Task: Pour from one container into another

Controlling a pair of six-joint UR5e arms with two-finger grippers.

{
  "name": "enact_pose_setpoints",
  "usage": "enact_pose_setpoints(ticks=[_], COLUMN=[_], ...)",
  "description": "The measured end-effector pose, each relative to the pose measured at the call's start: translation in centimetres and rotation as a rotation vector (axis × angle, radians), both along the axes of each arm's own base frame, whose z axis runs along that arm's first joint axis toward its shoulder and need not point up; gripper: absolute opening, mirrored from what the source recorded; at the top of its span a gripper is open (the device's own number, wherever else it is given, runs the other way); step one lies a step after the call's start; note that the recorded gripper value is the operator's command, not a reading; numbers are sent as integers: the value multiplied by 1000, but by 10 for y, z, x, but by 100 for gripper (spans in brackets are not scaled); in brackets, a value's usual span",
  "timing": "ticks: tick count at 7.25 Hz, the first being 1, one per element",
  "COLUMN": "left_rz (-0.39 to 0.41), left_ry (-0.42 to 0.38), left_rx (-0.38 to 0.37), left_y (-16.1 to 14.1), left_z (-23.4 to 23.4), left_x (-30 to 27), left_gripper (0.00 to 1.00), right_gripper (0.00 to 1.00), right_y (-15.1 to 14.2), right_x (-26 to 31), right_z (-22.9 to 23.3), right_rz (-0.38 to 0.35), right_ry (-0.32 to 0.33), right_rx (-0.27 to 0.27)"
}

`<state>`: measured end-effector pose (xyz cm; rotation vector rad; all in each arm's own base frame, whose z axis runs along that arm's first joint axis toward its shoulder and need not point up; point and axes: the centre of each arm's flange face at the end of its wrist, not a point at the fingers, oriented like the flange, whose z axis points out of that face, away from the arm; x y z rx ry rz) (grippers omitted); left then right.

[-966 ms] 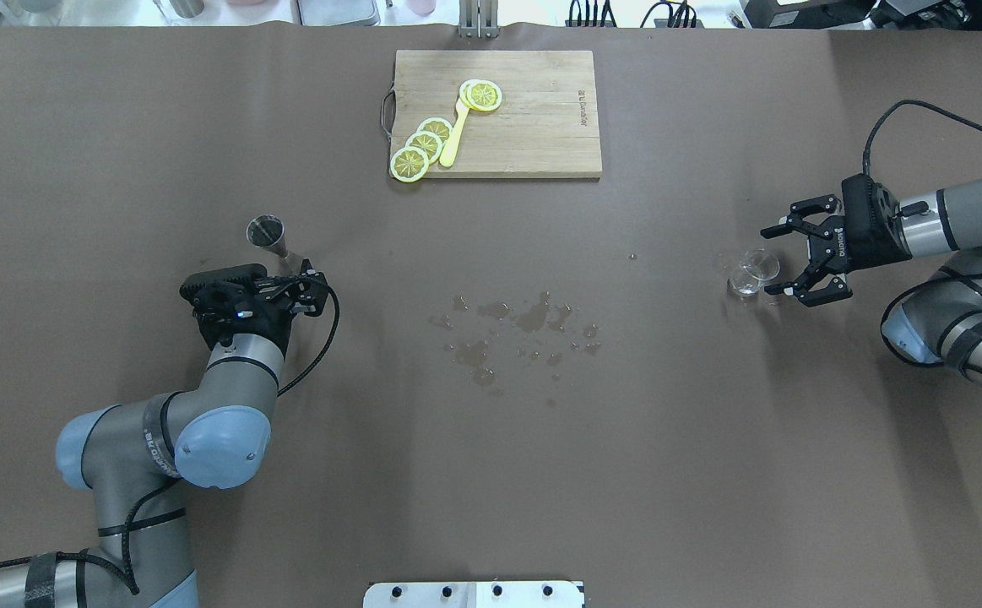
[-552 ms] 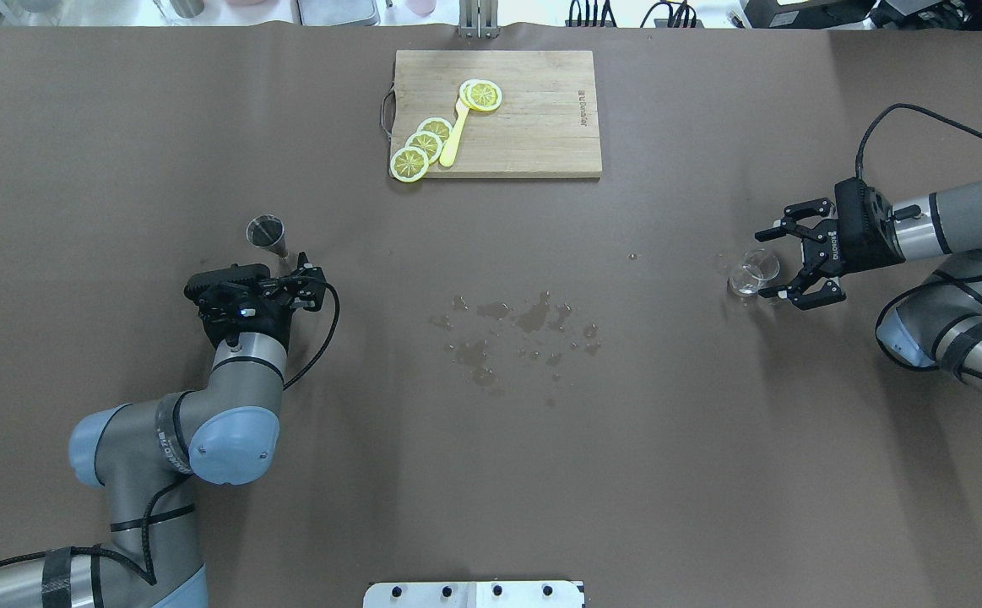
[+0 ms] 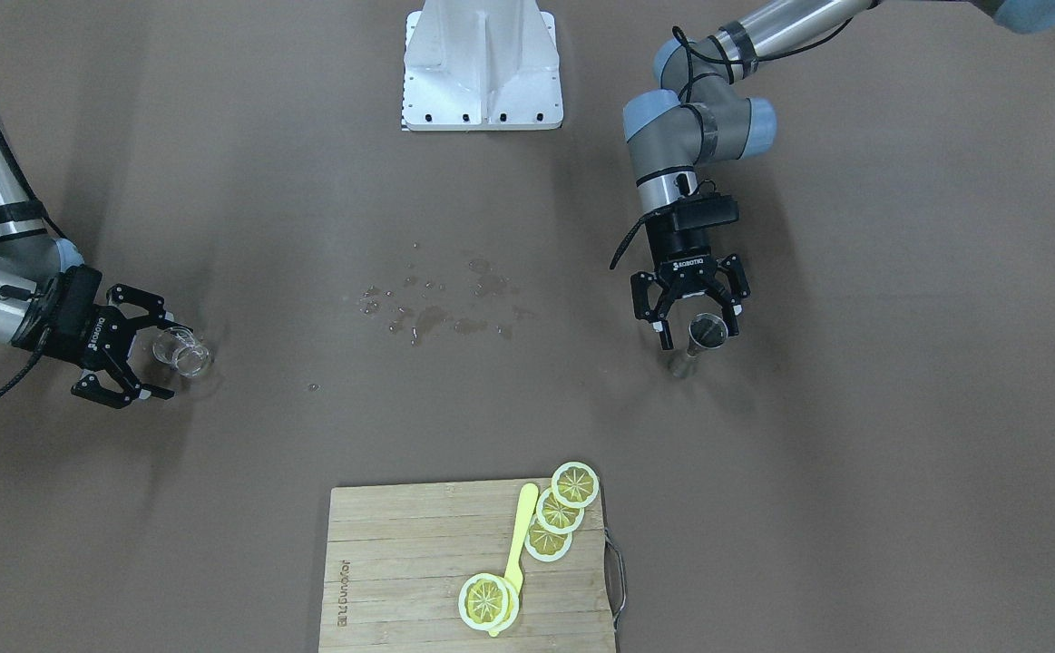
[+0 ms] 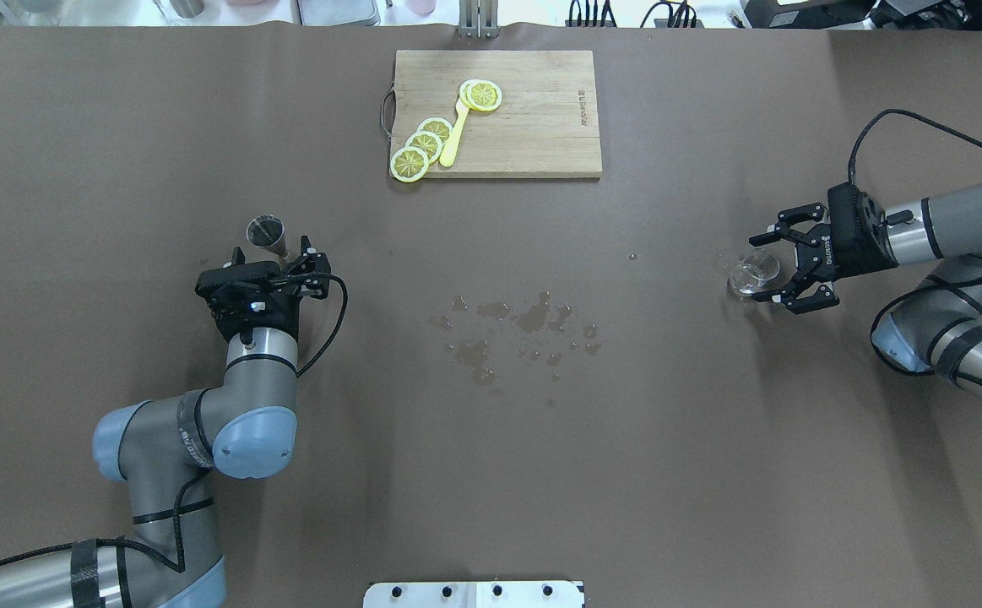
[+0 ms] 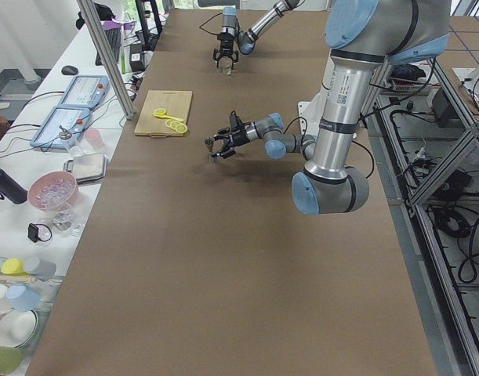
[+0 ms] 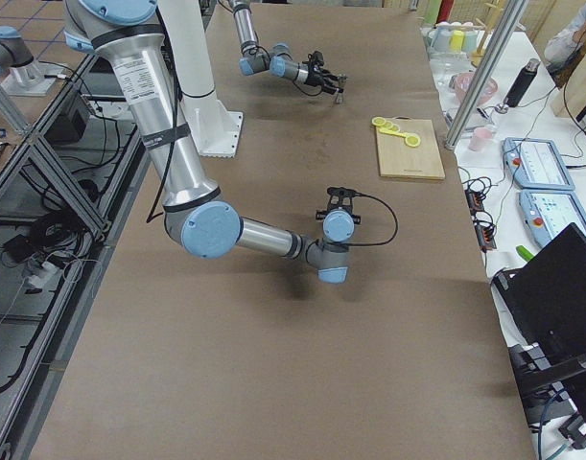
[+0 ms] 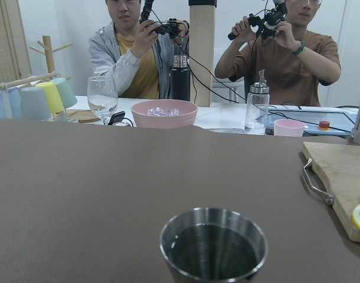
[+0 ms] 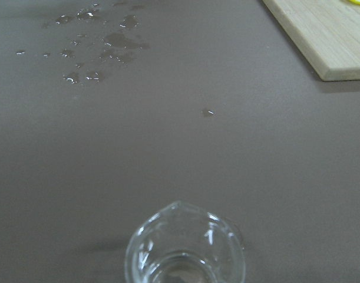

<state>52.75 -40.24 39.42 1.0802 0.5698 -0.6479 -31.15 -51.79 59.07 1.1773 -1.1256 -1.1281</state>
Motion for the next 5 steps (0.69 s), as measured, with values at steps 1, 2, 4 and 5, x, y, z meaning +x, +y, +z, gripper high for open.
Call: enact_pose_setpoints(ticks=[1, 2, 4, 5], left_rz=[-21, -43, -57, -62], left_ry=[-16, -34, -43, -32], left_rx=[15, 31, 43, 43], left_y=[-2, -3, -5, -6], left_z=[3, 7, 9, 8], left_x=[0, 0, 4, 8], left_gripper=[91, 91, 91, 91], right_gripper=[88, 85, 71, 61], right_y=[1, 1, 3, 3], right_x=[-1, -3, -7, -7], right_z=[0, 0, -1, -2], right_rz=[-1, 0, 2, 4], right_ry=[0, -1, -3, -5], right_rx=[-1, -6, -21, -26])
